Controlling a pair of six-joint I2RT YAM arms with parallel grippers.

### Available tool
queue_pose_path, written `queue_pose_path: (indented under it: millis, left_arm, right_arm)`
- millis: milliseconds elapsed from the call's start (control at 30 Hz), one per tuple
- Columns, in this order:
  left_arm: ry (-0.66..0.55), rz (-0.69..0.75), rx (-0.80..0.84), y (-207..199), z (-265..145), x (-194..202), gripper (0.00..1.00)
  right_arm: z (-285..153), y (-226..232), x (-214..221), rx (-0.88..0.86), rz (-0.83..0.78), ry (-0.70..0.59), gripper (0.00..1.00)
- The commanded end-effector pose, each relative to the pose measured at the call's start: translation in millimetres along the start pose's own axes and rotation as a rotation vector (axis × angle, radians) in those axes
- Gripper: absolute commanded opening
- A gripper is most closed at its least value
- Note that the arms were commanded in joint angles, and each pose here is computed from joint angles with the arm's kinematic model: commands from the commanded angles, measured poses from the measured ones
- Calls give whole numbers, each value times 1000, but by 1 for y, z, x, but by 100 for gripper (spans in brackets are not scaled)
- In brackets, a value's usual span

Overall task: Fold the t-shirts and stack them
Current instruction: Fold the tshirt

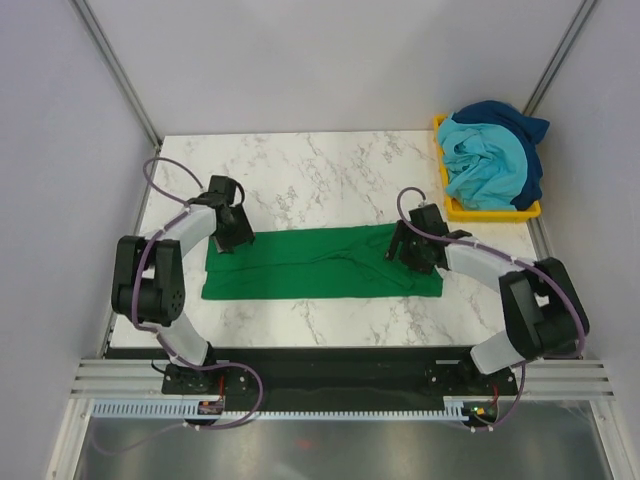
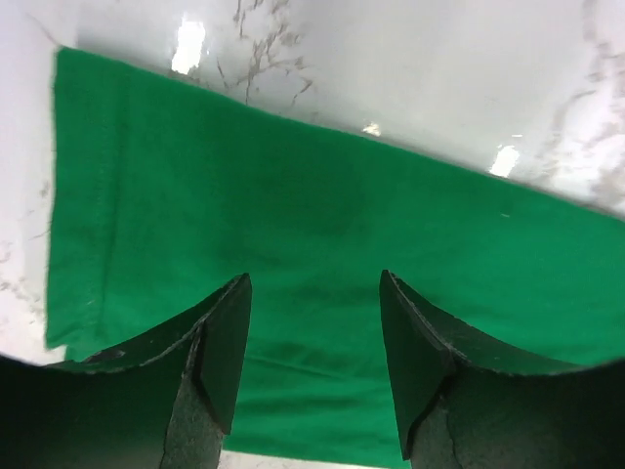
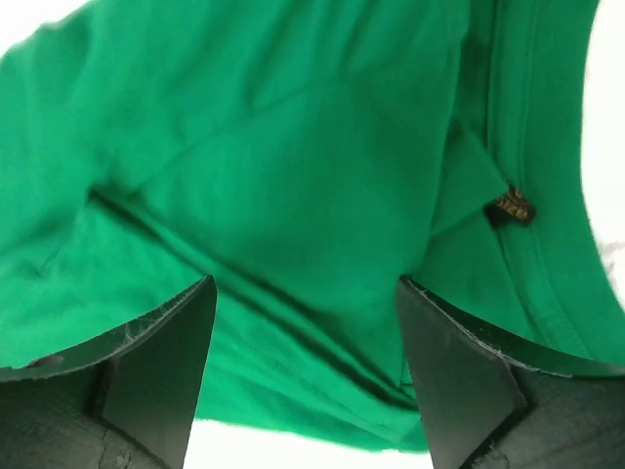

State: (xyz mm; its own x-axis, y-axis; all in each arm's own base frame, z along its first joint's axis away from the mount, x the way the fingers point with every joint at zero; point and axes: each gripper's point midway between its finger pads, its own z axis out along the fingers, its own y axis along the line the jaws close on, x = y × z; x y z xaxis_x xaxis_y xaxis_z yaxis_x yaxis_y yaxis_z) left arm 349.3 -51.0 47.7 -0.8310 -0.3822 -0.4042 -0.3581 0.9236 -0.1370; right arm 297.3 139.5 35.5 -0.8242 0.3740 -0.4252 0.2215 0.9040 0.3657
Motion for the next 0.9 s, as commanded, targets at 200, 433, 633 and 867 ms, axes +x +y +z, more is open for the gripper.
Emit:
queue_pose_path:
  millis: [200,433,633,867]
  left_arm:
    - [214,-53,81,-17,34,51,61]
    - [302,-99,262,-37,11,106,61]
    - [395,-69,413,-98,-34,179,63]
    - [482,-56,633,-157,-107,219,65]
  right_arm:
    - [74,10,-67,122,35,-16,83]
    - [145,89,-160,9,21,-63,82]
    - [218,178,-206,-300,8,-76,81]
    - [219,241,-235,-641,-14,-256,80]
